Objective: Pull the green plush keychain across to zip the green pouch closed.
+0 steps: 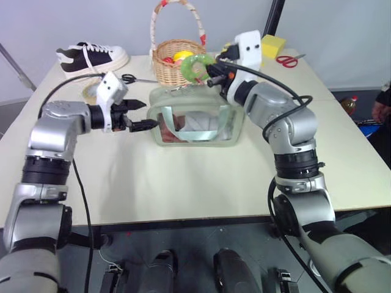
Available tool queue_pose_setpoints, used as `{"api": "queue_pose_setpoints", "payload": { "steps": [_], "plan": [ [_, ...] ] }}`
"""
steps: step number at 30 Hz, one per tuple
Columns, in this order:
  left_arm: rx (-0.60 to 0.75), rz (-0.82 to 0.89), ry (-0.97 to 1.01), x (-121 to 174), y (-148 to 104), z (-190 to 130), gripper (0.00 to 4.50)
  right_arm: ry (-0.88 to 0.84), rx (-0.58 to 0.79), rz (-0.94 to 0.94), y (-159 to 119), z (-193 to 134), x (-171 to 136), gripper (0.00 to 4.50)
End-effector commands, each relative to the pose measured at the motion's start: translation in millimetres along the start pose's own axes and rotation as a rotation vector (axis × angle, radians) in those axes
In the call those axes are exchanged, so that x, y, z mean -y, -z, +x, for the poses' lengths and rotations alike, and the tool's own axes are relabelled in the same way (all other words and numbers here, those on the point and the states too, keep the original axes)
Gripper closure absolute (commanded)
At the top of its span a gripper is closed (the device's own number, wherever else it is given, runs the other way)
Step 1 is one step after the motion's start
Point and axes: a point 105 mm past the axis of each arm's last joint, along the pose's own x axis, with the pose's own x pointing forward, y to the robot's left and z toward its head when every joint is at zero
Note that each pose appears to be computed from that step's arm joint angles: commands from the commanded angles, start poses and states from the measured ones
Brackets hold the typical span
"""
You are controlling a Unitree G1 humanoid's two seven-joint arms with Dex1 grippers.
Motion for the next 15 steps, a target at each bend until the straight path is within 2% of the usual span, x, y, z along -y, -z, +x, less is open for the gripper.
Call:
{"api": "queue_pose_setpoints", "payload": {
  "steps": [1,5,11,15],
  "plan": [
    [0.119,-0.001,-0.047,-17,-38,-21,0.02,-0.051,0.070,-0.017,-22,-6,-9,4.50],
    [0.132,0.000,-0.058,-25,-42,-17,0.02,-0.128,0.066,-0.005,-20,-10,-26,4.50],
    [0.093,0.014,0.019,-17,-29,9,0.02,-0.175,0.068,0.009,-23,-14,-39,4.50],
    [0.090,0.059,0.035,-16,-33,24,0.02,-0.204,0.069,0.030,-26,-17,-45,4.50]
  ]
}}
